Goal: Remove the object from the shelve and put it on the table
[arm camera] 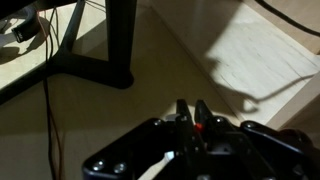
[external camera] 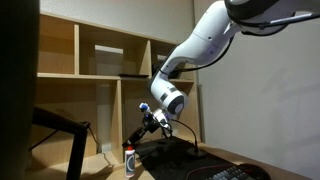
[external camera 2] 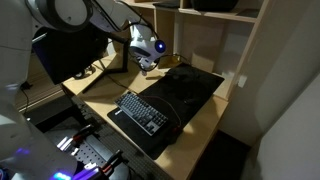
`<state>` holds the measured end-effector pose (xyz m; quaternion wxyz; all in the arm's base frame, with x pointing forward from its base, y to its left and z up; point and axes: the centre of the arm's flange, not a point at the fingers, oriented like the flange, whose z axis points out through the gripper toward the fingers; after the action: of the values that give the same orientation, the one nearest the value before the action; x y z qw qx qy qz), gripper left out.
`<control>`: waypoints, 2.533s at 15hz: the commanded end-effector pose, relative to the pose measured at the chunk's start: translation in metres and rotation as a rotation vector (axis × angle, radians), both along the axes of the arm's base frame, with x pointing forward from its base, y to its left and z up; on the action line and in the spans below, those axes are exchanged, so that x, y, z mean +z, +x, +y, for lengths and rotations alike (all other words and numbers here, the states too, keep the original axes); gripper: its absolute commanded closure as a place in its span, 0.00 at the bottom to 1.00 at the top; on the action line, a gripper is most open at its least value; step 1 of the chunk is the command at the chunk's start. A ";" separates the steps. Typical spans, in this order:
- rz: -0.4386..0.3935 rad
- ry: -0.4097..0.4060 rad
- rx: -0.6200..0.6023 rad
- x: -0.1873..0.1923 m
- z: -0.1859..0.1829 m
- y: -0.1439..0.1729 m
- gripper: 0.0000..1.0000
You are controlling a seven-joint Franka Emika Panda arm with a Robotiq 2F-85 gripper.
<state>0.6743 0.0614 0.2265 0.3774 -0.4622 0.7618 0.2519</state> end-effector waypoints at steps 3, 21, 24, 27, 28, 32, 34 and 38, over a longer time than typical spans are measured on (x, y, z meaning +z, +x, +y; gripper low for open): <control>-0.061 0.039 -0.038 -0.014 -0.001 -0.013 0.97; -0.031 -0.068 -0.062 -0.015 0.006 -0.021 0.97; -0.041 -0.050 -0.050 -0.023 0.006 -0.013 0.87; -0.023 -0.065 -0.054 -0.023 0.005 -0.015 0.97; -0.020 -0.068 -0.054 -0.023 0.005 -0.015 0.97; -0.010 -0.070 -0.060 -0.024 0.004 -0.015 0.97; -0.004 -0.062 -0.067 -0.024 0.005 -0.015 0.97; 0.006 -0.056 -0.086 -0.024 0.005 -0.016 0.62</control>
<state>0.6602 0.0658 0.2016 0.3758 -0.4475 0.7813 0.2194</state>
